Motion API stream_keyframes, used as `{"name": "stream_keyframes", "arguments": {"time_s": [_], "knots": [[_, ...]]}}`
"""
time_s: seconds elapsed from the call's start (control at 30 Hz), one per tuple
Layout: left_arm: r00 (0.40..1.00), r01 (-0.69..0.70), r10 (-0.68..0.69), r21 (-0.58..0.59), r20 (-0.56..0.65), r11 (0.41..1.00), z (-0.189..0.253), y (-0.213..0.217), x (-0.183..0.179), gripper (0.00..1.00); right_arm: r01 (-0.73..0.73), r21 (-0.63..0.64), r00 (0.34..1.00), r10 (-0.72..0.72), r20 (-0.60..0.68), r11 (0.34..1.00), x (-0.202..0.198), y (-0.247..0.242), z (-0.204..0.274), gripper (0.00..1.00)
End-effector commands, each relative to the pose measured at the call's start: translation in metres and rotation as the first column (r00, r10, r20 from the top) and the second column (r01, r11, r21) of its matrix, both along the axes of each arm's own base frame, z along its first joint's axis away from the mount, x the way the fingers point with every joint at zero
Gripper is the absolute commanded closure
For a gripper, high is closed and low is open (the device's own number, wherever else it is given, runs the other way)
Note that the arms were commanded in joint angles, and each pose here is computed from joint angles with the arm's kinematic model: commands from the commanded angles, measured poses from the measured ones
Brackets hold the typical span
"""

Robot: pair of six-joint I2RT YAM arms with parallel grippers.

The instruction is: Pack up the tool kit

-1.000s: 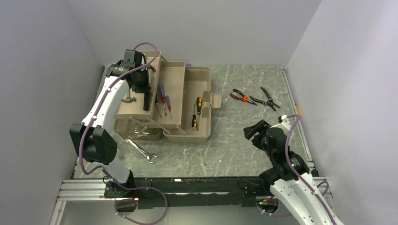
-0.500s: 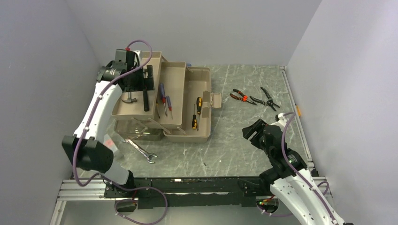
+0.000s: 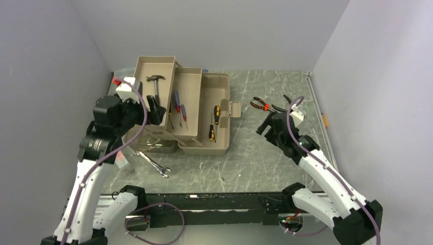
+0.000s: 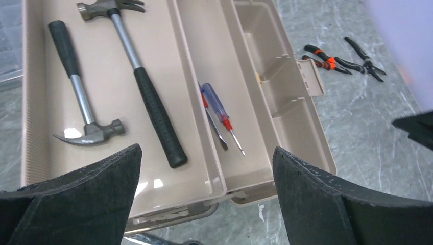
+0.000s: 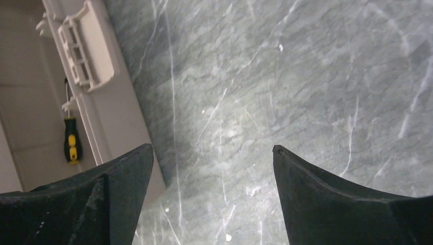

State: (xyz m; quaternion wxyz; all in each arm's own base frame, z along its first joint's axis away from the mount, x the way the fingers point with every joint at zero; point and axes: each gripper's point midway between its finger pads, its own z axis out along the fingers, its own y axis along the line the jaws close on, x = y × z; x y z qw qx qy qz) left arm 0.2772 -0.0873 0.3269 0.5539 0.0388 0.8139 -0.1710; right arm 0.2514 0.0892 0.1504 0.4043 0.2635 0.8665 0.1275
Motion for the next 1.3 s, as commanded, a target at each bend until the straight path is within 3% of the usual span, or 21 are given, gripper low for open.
{"name": "stream_keyframes", "arguments": {"time_s": [0.0,0.2,0.33,0.57,0.77,0.83,0.9,1.07,1.27], "knots": [[0.981,0.12,-0.113,-0.032,0.156,0.992,0.015,-0.017,-0.016,0.01,0.148,-0.056,0.989,-0.146,0.04,0.987,0.027,-0.021,0.027,0.1],[0.932,0.267,-0.249,-0.034,0.265,0.963,0.008,-0.036,-0.042,0.01,0.347,0.029,0.936,-0.344,-0.081,0.937,0.059,-0.068,0.019,0.1],[0.904,0.33,-0.312,-0.012,0.292,0.944,0.005,-0.047,-0.05,0.01,0.503,-0.021,0.855,-0.501,-0.134,0.864,0.075,-0.099,0.022,0.1],[0.882,0.382,-0.367,0.007,0.295,0.924,-0.005,-0.056,-0.061,0.01,0.462,-0.049,0.868,-0.462,-0.182,0.886,0.12,-0.129,0.008,0.11],[0.883,0.373,-0.36,0.016,0.302,0.928,-0.004,-0.056,-0.063,0.01,0.302,-0.016,0.941,-0.301,-0.154,0.953,0.15,-0.118,0.002,0.11],[0.881,0.379,-0.365,0.012,0.301,0.925,-0.004,-0.057,-0.064,0.01,0.115,-0.007,0.99,-0.115,-0.082,0.993,0.166,-0.1,0.003,0.12],[0.88,0.381,-0.367,0.011,0.301,0.924,-0.004,-0.057,-0.064,0.01,-0.062,-0.034,0.998,0.06,-0.035,0.998,0.178,-0.086,0.002,0.13],[0.882,0.386,-0.372,0.01,0.289,0.922,-0.007,-0.059,-0.063,0.01,-0.316,-0.11,0.949,0.313,-0.038,0.943,0.209,-0.063,-0.009,0.19],[0.89,0.373,-0.362,0.013,0.276,0.928,-0.01,-0.057,-0.06,0.01,-0.585,-0.247,0.809,0.576,-0.115,0.773,0.246,-0.019,-0.038,0.32]]}}
